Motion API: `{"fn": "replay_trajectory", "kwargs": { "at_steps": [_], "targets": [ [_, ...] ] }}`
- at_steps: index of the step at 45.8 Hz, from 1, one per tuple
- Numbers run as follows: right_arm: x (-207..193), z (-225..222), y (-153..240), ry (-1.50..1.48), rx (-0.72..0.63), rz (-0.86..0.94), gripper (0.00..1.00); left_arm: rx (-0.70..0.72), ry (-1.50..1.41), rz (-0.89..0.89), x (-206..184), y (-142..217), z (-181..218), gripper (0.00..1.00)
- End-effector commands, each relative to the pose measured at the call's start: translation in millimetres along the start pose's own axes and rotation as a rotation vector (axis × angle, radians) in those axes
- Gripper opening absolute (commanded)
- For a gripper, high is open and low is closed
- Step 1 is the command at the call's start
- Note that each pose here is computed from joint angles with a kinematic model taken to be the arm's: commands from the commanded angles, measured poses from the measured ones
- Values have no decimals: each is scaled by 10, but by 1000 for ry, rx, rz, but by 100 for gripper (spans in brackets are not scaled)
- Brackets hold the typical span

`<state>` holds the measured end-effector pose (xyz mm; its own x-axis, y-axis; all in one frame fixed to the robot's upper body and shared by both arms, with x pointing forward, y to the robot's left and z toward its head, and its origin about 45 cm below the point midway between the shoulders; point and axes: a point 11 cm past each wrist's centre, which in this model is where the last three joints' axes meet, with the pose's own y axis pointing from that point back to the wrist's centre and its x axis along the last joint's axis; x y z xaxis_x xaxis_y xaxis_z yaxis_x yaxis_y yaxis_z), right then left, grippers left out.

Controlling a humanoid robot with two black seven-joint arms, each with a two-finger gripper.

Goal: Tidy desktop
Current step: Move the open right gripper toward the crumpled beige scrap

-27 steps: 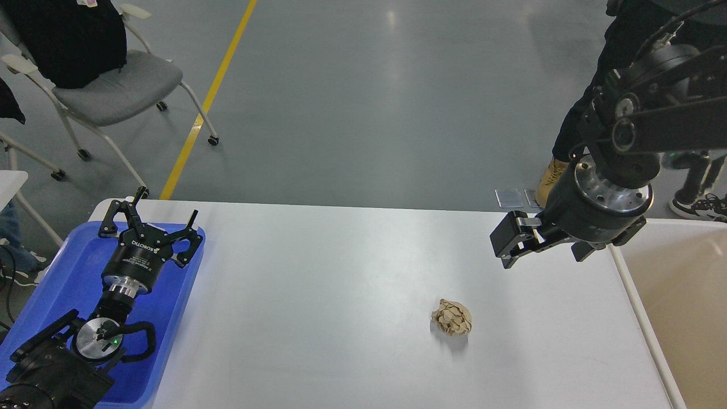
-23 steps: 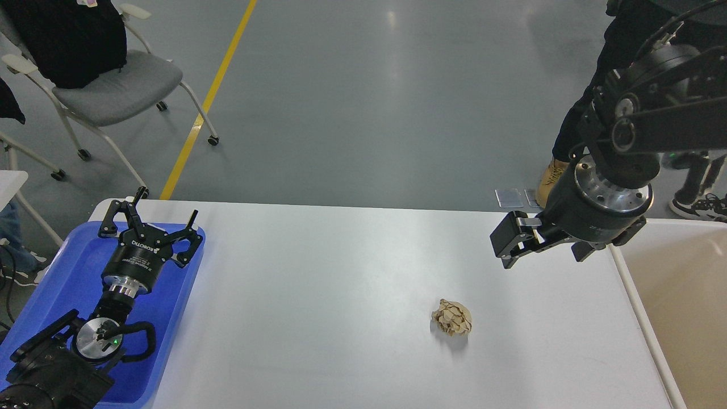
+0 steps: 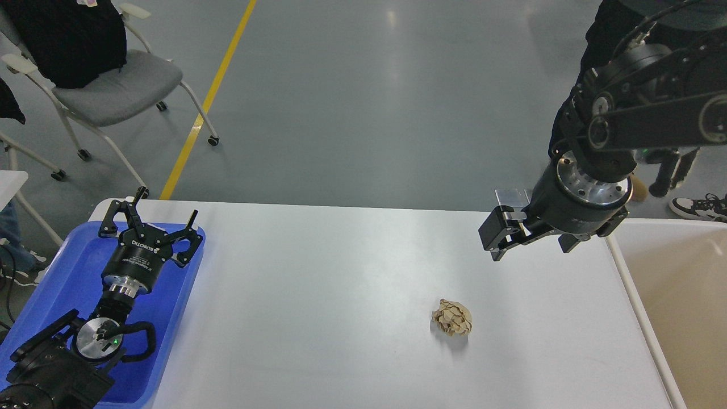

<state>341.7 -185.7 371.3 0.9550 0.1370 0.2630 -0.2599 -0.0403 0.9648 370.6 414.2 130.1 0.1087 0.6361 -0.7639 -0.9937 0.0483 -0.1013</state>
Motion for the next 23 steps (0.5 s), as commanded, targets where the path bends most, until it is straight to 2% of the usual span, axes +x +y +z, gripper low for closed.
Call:
{"fn": "replay_trajectory", "kwargs": {
  "at_steps": [1, 13, 23],
  "targets": [
    [91, -85, -219, 14, 7, -4, 100, 0, 1, -1, -2, -1, -2, 99],
    [188, -305, -589, 14, 62, -16, 100, 0, -1, -1, 0, 0, 5, 99],
    [290, -290, -932, -16, 90, 6, 100, 0, -1, 1, 5, 6, 3, 99]
  ]
}}
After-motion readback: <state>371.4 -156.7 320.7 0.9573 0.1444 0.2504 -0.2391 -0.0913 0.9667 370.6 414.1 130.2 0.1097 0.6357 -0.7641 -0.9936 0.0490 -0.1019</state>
